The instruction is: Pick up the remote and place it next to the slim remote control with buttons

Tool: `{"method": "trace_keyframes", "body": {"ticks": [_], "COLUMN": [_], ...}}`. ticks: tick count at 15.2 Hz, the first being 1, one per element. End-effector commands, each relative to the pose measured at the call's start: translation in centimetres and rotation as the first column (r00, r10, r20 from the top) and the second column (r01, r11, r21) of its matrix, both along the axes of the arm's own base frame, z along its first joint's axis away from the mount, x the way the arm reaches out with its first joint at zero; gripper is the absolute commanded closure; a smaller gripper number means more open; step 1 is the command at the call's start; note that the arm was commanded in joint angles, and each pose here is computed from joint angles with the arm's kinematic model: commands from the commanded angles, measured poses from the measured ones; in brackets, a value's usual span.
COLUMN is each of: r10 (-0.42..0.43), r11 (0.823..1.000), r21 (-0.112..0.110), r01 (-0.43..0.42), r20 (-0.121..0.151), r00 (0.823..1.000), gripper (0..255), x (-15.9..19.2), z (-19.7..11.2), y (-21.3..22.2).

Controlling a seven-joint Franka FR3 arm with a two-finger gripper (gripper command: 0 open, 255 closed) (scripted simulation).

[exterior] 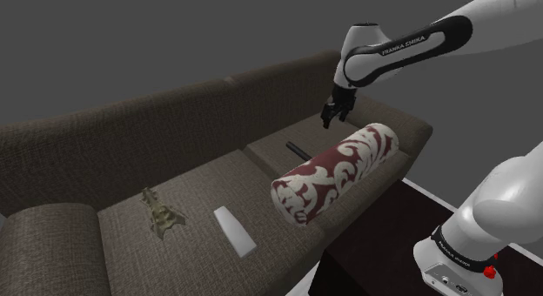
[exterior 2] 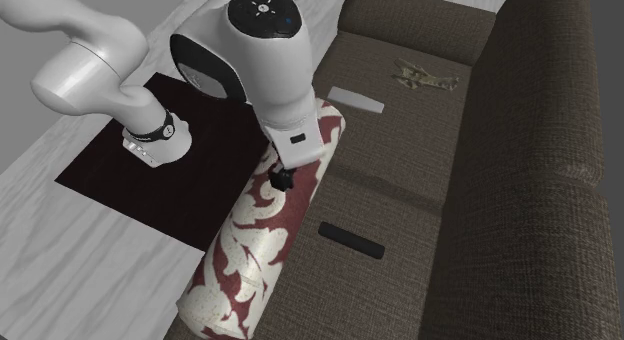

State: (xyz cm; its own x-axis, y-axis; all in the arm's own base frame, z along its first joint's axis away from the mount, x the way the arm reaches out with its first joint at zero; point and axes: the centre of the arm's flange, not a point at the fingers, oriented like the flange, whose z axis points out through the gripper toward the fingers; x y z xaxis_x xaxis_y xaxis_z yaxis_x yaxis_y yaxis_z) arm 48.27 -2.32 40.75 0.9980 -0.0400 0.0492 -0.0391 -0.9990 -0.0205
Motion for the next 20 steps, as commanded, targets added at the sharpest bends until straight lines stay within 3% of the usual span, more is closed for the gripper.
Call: {"method": "trace_keyframes", "body": {"ticks": [1,20], "r10": [-0.004,-0.034], "r11": [1.000,0.997], "r21": [0.006,0.063], "r01": [0.004,0.037], "r20": [-0.003,-0.047], "r00": [1.000,0.998], "gripper": [0,0], "x": [1.7,15.4], "z": [-2.2,-23.3], "y": [-0.6,-4.9]}}
